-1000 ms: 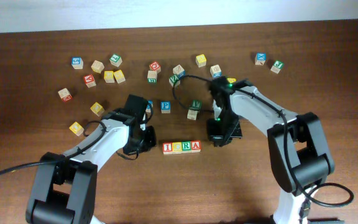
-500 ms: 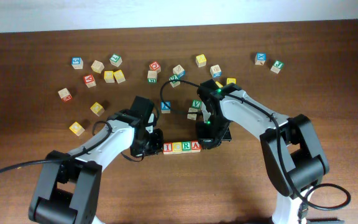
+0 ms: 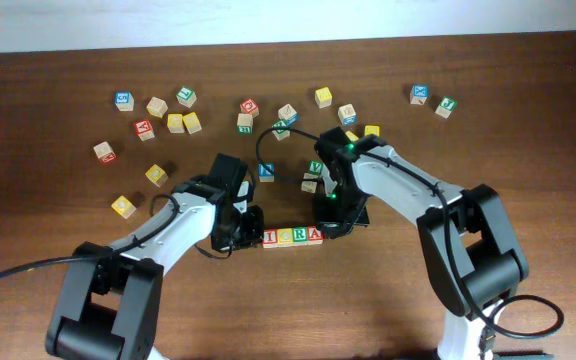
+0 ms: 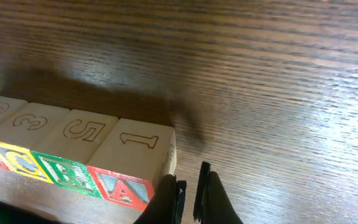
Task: Spell out ICRA
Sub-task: 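Press both closed grippers against the row ends to align it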
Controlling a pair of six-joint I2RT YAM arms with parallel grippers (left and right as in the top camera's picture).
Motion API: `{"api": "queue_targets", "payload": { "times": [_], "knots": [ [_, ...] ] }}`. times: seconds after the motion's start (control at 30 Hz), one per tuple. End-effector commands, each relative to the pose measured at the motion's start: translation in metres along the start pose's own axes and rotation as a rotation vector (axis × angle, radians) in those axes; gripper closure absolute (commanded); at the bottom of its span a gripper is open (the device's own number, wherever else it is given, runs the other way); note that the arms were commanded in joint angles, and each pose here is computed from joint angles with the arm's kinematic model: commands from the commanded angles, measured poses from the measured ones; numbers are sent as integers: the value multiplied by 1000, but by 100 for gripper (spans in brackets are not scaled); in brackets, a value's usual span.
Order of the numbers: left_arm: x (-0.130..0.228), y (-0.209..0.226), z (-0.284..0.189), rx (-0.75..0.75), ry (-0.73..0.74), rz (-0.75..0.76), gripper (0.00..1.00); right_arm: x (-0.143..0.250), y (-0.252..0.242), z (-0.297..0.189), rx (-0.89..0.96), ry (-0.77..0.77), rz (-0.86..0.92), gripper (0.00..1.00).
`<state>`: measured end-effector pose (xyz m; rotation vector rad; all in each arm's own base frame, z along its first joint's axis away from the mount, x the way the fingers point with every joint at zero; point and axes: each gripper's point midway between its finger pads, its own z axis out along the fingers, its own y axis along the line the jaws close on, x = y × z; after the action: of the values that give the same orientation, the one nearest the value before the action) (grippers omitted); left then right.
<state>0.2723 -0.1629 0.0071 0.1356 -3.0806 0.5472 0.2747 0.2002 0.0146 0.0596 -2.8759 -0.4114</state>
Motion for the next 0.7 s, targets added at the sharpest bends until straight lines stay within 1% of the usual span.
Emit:
{"api": "queue_targets", "payload": {
  "times": [0.0,0.33,0.47,0.67],
  "knots": [
    [-2,-6,0,25,3,-5,100,5,12,5,-15,7,-25,96],
    [-3,-4,0,12,1,-6,100,4,5,5,21,-1,4,96],
    [-3,20,-1,-119,-17,-20,100,5,2,5,35,0,7,96],
    [-5,26,-2,-153,-33,-19,100,6,-3,4,64,1,12,96]
  ]
}}
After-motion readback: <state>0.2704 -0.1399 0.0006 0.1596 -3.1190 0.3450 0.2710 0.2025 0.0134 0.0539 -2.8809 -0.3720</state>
